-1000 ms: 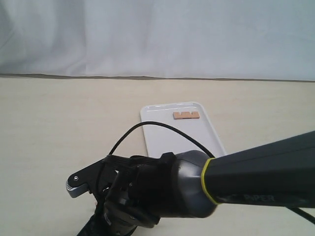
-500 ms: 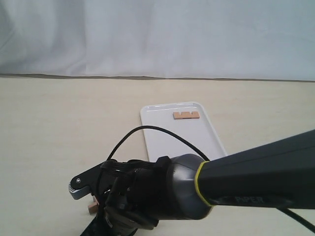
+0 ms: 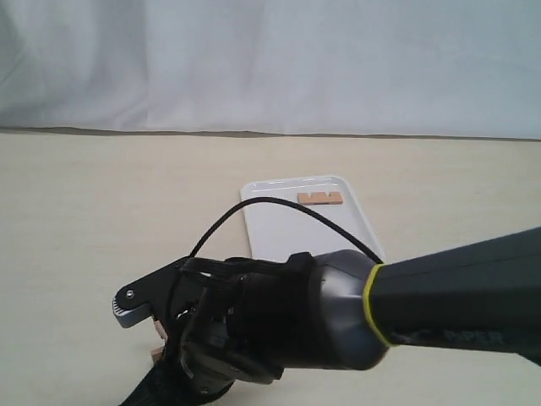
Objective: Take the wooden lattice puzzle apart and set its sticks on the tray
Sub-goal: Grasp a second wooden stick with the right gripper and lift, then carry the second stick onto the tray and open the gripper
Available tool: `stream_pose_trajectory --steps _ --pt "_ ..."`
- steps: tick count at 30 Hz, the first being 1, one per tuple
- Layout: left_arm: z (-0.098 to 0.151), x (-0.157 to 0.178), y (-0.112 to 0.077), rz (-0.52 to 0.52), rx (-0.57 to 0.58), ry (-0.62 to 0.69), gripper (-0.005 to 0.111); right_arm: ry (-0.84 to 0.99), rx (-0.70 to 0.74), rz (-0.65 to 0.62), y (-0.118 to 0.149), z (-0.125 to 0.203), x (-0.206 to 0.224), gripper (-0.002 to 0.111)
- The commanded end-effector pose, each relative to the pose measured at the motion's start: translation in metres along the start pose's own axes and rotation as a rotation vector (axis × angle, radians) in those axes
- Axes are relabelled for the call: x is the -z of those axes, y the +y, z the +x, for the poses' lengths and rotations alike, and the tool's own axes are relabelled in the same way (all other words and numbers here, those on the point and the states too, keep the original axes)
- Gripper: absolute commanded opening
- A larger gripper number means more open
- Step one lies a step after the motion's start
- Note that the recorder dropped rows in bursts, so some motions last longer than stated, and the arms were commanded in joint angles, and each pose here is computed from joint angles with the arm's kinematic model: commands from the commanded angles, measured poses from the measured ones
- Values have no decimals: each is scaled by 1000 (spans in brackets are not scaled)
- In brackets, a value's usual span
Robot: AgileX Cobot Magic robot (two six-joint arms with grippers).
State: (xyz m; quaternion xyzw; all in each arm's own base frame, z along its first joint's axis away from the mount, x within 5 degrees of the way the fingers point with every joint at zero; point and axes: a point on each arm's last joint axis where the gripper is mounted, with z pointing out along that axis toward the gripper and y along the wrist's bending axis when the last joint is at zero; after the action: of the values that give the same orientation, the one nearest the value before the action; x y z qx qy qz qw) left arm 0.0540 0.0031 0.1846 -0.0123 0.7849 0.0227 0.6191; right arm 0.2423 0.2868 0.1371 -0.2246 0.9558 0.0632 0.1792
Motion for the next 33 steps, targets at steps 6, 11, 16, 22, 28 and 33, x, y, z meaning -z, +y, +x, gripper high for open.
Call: stream_pose_trajectory --steps 6,11,16,22,28,33 --pt "-1 0 0 2 4 -13 0 -112 123 72 -23 -43 91 4" --pt "-1 0 0 2 4 -13 0 -85 79 149 -105 -57 104 4" --pt "-1 0 0 2 4 -13 0 -124 -83 86 -196 -67 70 4" --pt "-1 0 0 2 4 -13 0 -54 -157 -18 -228 -84 9 4" --pt "-1 0 0 2 4 -13 0 -37 -220 -64 -232 -102 -33 5" --pt "-1 0 0 2 4 -13 0 -58 -264 -57 -235 -107 -42 5"
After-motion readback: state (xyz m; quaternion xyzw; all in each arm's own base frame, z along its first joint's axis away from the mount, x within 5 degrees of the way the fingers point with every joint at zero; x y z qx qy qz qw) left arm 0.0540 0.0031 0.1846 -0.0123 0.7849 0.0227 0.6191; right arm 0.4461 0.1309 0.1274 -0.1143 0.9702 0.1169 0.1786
